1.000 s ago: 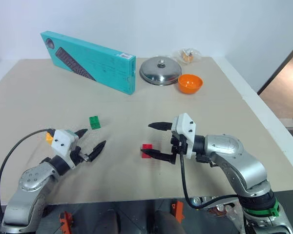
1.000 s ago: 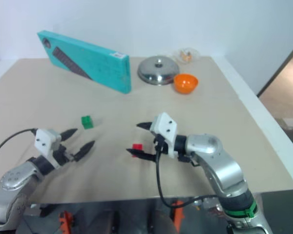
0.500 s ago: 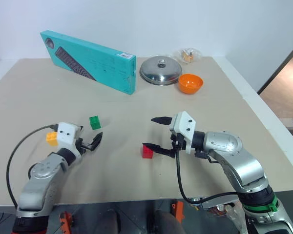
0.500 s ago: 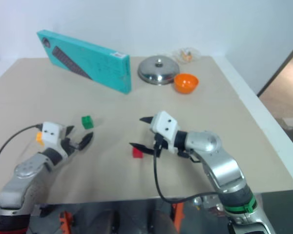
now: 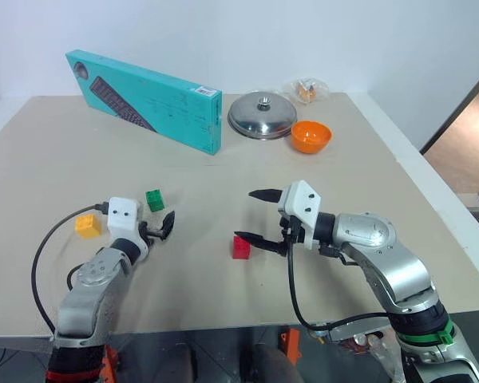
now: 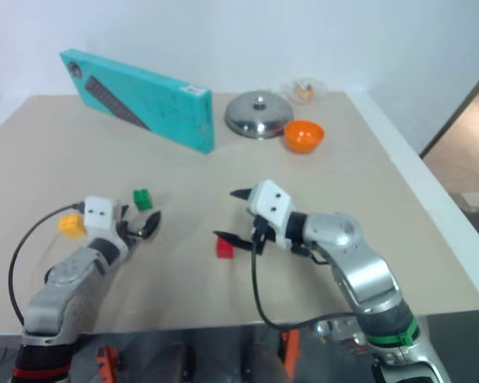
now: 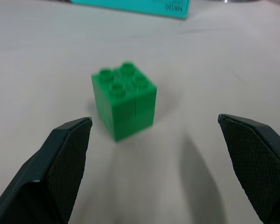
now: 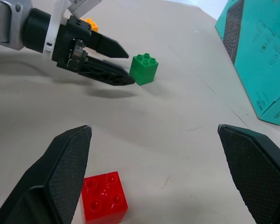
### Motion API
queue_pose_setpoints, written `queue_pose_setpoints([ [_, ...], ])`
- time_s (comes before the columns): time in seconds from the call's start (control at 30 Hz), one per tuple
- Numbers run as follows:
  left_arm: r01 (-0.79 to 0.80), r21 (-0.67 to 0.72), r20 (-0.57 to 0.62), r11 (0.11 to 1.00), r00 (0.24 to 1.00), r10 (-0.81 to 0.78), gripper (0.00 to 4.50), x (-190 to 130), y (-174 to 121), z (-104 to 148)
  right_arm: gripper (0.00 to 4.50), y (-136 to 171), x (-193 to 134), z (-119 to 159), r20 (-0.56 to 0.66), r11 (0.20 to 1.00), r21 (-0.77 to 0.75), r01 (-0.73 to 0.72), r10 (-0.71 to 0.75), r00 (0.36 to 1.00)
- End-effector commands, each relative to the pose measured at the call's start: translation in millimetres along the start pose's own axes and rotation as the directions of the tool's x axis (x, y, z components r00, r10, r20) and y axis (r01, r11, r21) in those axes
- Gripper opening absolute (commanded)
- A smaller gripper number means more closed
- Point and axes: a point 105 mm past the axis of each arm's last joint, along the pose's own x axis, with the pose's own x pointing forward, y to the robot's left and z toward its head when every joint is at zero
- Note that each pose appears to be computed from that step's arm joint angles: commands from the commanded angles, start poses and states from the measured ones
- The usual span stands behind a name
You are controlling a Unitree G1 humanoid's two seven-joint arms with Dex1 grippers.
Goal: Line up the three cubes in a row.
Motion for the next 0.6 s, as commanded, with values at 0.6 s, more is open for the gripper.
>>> queue_pose_setpoints([
  [0.6,-0.081,-0.005,0.053,0.997,0.995,0.081,4.5,28,-3,7,4.48,-16,-2,6,0.04,0.997,0.016,0.069,-0.07,0.997],
])
